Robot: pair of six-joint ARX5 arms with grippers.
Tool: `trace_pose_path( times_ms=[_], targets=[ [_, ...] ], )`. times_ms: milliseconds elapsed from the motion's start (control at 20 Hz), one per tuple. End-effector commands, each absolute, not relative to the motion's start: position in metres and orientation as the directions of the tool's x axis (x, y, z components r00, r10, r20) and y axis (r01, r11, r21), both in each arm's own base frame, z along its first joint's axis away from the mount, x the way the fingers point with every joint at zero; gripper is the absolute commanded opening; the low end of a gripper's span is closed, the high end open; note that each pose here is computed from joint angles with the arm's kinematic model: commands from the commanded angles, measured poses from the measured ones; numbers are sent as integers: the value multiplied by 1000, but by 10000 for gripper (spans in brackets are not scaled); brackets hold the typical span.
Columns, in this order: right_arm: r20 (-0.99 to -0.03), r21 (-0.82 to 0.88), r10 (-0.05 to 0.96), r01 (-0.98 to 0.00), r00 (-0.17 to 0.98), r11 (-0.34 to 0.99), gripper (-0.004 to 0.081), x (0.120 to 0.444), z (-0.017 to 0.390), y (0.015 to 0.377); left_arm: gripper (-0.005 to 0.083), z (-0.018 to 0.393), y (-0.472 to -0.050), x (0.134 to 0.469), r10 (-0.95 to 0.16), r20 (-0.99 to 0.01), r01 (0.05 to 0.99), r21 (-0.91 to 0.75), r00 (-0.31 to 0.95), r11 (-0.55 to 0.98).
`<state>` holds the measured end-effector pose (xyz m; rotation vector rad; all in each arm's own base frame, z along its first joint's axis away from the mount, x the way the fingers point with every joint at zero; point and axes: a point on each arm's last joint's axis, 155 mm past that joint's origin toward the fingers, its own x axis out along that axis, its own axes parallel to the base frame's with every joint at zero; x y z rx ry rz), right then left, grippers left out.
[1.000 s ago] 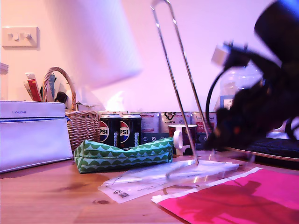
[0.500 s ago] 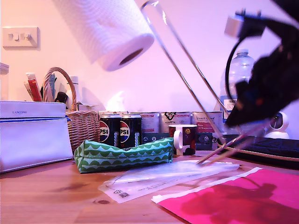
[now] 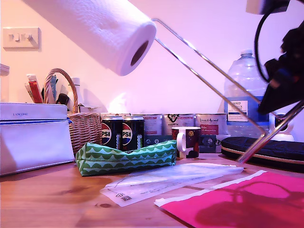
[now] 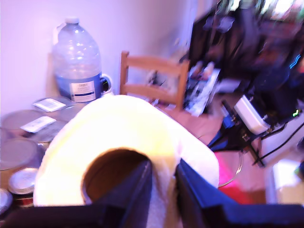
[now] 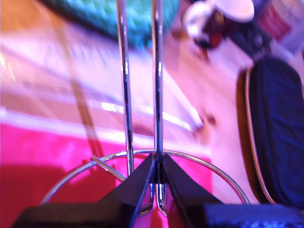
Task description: Insert the paper towel roll into the metallic stand.
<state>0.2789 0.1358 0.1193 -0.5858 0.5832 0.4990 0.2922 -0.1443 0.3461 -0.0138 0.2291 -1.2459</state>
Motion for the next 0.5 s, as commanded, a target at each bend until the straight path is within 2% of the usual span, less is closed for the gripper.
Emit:
trace_pose_path(
  times_ms=[0,450],
  targets=[
    [-585,-386,270,-556,764,736,-13,283,149,136,-21,341,-138,298,-951,-132,939,-170,280,300],
    [-690,-403,212,-612,692,681,-13,238,140,106,-21,335,-121,312,-973,-27,940,-250,231,230]
  ],
)
